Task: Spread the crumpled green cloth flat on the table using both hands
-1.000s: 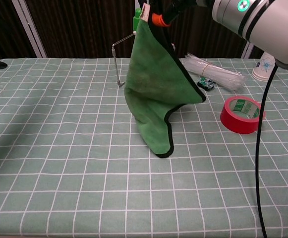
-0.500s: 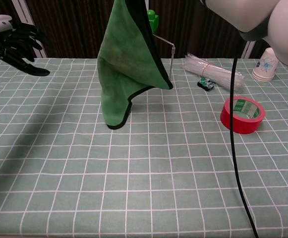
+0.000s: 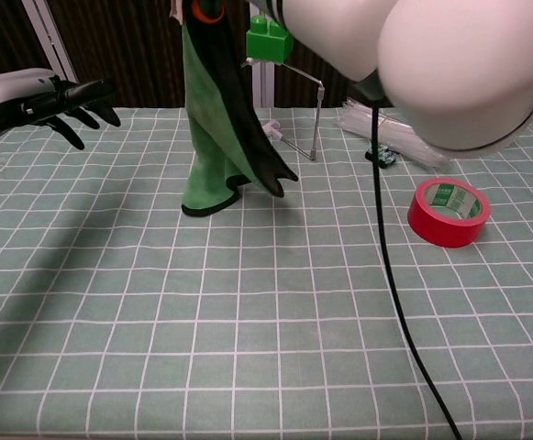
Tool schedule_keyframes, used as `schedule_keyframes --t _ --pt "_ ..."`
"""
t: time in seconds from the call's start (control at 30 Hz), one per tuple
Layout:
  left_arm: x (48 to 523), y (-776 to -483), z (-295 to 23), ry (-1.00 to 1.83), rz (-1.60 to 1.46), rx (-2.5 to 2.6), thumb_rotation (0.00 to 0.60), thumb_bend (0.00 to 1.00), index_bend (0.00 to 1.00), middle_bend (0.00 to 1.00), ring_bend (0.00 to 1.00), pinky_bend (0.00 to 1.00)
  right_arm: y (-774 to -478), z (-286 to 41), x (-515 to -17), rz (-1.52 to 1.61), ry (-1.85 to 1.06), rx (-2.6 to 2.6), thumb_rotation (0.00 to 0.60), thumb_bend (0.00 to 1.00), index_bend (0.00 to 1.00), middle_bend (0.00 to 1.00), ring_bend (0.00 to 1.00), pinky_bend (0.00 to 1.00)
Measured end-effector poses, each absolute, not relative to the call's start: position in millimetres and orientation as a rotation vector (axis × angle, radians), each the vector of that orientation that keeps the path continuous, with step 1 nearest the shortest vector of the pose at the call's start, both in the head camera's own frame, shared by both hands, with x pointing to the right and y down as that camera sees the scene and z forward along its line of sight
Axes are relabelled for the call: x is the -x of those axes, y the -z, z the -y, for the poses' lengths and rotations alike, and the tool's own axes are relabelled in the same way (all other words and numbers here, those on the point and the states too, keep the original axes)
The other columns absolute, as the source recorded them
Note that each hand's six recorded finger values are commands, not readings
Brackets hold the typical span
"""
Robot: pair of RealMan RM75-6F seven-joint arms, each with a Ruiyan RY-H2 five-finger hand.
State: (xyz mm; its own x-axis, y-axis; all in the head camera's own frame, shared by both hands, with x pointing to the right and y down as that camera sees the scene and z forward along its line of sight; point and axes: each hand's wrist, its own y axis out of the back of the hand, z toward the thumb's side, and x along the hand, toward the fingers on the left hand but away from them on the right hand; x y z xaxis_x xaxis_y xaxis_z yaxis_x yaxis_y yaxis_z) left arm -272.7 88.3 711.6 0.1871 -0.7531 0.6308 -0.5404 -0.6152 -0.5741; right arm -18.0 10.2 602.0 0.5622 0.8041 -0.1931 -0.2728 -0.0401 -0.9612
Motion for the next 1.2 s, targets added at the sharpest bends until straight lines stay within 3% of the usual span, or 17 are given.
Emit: schedule_keyframes --t 0.2,0.37,0.53,0.9,1.2 --pt "270 -720 -93 1.460 -1.205 2.225 0.063 0.00 0.34 0.25 0.20 0.32 -619 -27 45 0.454 -0.946 1.328 0.599 0.53 0.79 0.28 0.14 0.18" --pt "265 -727 -97 1.493 -1.169 2.210 0.154 0.00 0.34 0.25 0.20 0.32 -627 -32 60 0.449 -0.961 1.329 0.600 0.53 0.79 0.28 0.13 0.18" --pt "257 -731 -97 1.519 -1.137 2.196 0.173 0.00 0.34 0.25 0.20 0.32 -633 -32 72 0.461 -0.985 1.335 0.588 0.55 0.79 0.28 0.13 0.17" --pt "240 -738 -95 1.577 -1.107 2.211 0.171 0.00 0.34 0.25 0.20 0.32 -640 -33 91 0.485 -1.013 1.328 0.584 0.56 0.79 0.28 0.13 0.17" --pt "229 -737 -94 1.602 -1.083 2.223 0.114 0.00 0.34 0.25 0.20 0.32 -645 -37 97 0.491 -1.018 1.314 0.573 0.56 0.78 0.28 0.13 0.16"
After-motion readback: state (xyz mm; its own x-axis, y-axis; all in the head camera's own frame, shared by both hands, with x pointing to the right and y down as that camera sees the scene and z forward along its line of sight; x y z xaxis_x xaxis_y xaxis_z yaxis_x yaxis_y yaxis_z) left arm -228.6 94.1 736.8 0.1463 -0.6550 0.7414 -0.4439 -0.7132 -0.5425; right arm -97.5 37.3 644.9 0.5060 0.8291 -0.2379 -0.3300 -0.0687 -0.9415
